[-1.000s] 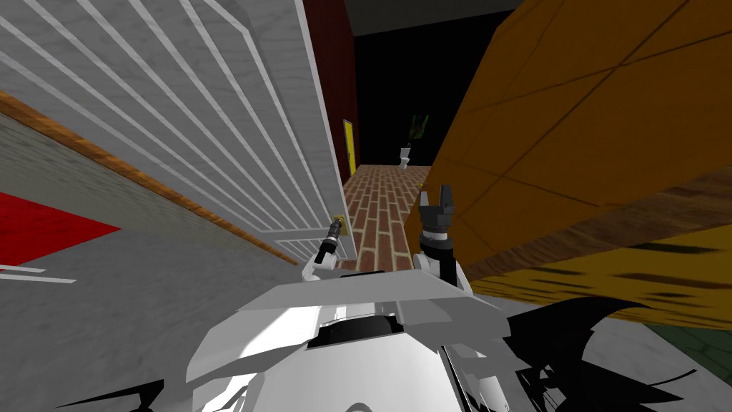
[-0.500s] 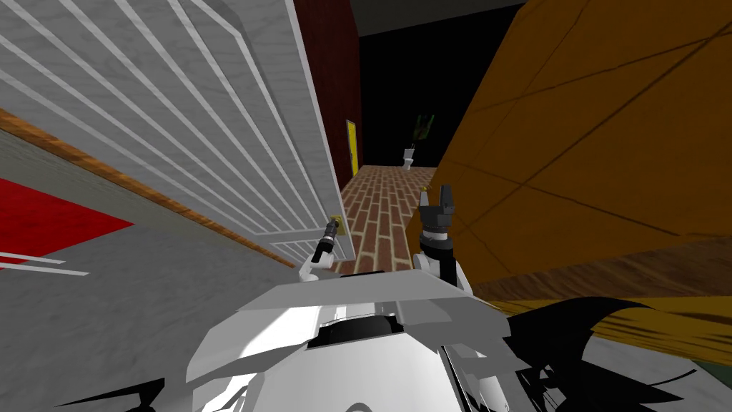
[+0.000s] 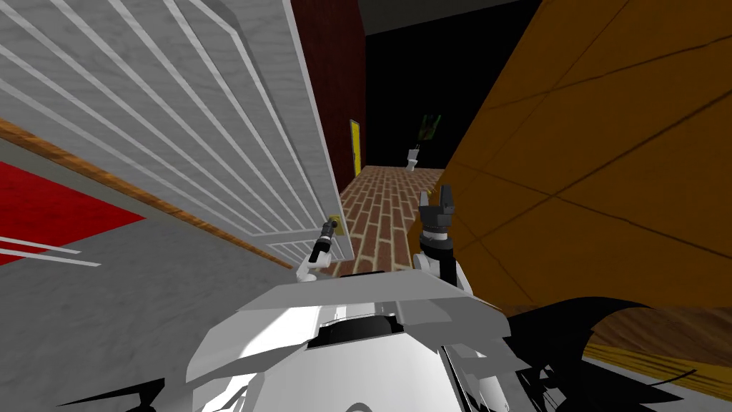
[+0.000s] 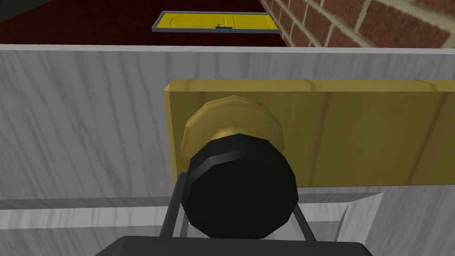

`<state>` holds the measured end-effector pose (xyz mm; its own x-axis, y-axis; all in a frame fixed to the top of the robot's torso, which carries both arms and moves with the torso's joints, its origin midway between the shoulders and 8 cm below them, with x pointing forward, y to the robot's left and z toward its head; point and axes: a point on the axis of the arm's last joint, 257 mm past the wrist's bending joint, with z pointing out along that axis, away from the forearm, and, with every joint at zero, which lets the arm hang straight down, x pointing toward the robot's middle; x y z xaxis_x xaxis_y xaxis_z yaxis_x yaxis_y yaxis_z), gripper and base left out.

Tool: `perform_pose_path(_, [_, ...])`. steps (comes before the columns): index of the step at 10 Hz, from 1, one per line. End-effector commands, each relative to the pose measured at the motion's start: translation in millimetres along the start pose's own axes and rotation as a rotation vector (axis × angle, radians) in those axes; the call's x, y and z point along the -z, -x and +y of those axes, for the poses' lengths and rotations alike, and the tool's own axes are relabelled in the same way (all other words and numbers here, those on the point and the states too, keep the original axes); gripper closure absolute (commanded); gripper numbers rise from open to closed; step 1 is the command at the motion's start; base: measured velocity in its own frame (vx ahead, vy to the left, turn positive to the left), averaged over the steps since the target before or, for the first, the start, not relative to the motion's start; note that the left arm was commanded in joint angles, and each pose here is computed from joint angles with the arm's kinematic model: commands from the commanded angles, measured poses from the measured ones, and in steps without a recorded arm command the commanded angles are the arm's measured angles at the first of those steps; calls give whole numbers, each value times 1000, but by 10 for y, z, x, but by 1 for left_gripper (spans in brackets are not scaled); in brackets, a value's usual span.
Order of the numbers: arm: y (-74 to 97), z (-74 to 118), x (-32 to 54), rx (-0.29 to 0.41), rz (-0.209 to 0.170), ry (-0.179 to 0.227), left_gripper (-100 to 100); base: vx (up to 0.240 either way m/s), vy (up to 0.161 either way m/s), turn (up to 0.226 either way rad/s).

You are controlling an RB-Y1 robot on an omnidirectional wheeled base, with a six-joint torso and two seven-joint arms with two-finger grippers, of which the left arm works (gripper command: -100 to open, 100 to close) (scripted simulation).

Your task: Push the door open

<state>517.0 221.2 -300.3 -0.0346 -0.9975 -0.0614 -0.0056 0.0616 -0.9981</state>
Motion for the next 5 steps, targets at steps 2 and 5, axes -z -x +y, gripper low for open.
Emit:
perform_pose_path(2, [262, -43, -42, -2, -50, -9, 100, 153, -96, 134])
perform_pose_path(5, [283, -46, -37, 1, -50, -9, -100, -28, -66, 42])
